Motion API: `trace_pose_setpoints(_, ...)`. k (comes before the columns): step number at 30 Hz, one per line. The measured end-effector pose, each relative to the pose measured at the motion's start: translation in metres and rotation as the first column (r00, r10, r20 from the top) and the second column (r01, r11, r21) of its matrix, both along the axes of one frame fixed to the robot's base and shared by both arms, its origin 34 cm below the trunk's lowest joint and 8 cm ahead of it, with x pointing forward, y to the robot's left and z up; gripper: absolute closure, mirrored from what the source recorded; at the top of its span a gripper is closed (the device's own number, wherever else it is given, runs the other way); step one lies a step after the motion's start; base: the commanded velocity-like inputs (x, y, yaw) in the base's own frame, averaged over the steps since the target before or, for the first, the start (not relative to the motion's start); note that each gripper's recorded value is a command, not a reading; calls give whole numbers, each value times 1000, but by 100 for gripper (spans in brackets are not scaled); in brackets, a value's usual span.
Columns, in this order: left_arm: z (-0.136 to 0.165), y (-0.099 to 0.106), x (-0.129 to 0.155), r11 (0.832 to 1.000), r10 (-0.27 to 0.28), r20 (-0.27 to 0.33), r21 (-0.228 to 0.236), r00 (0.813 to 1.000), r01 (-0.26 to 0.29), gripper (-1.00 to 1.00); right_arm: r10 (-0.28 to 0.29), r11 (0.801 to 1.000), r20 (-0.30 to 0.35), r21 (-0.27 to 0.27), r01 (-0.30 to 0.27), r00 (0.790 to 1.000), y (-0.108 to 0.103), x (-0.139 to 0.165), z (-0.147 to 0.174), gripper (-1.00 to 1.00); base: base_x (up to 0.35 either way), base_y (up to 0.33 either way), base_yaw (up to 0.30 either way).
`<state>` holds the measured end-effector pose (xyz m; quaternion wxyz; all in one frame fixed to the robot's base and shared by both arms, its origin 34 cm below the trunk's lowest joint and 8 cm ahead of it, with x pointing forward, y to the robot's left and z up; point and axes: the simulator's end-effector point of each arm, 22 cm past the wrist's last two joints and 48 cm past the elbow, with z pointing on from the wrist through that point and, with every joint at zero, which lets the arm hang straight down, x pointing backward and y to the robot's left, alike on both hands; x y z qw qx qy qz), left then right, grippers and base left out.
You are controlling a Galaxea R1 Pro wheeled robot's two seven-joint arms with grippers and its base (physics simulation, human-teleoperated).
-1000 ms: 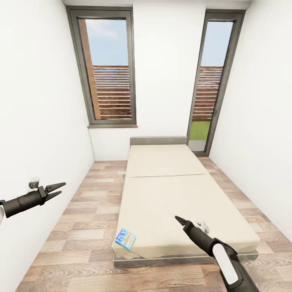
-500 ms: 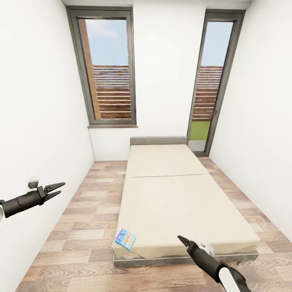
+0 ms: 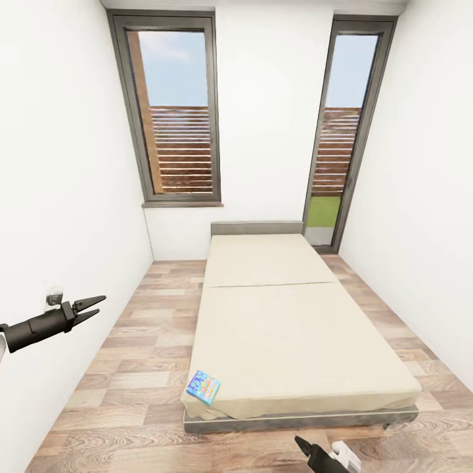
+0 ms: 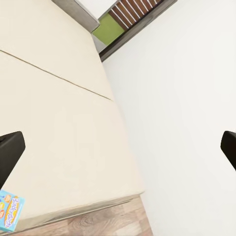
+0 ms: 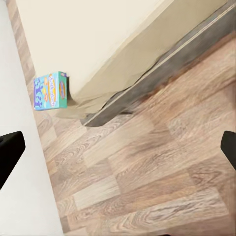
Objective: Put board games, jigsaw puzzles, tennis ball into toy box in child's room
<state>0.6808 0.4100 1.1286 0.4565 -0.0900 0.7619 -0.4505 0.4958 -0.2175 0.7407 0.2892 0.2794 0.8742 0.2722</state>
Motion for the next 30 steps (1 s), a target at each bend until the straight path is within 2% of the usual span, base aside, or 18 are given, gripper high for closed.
trace_pose_setpoints(5,0,0,0,1000,0,0,0,1000,0,-100,1,1000,2,-5,-1,1000,0,-1,-1,-100,0,0,0)
trace_pose_setpoints(13,-1,-1,0,1000,-1,-1,0,1000,1,-100,-23,998,67,-53,26,998,-9,10,5,-100,0,0,0)
trace_pose_setpoints(30,-15,-2,3,1000,-2,-25,-2,1000,2,-100,-26,998,46,-54,28,999,-10,4,-4,-100,0,0,0)
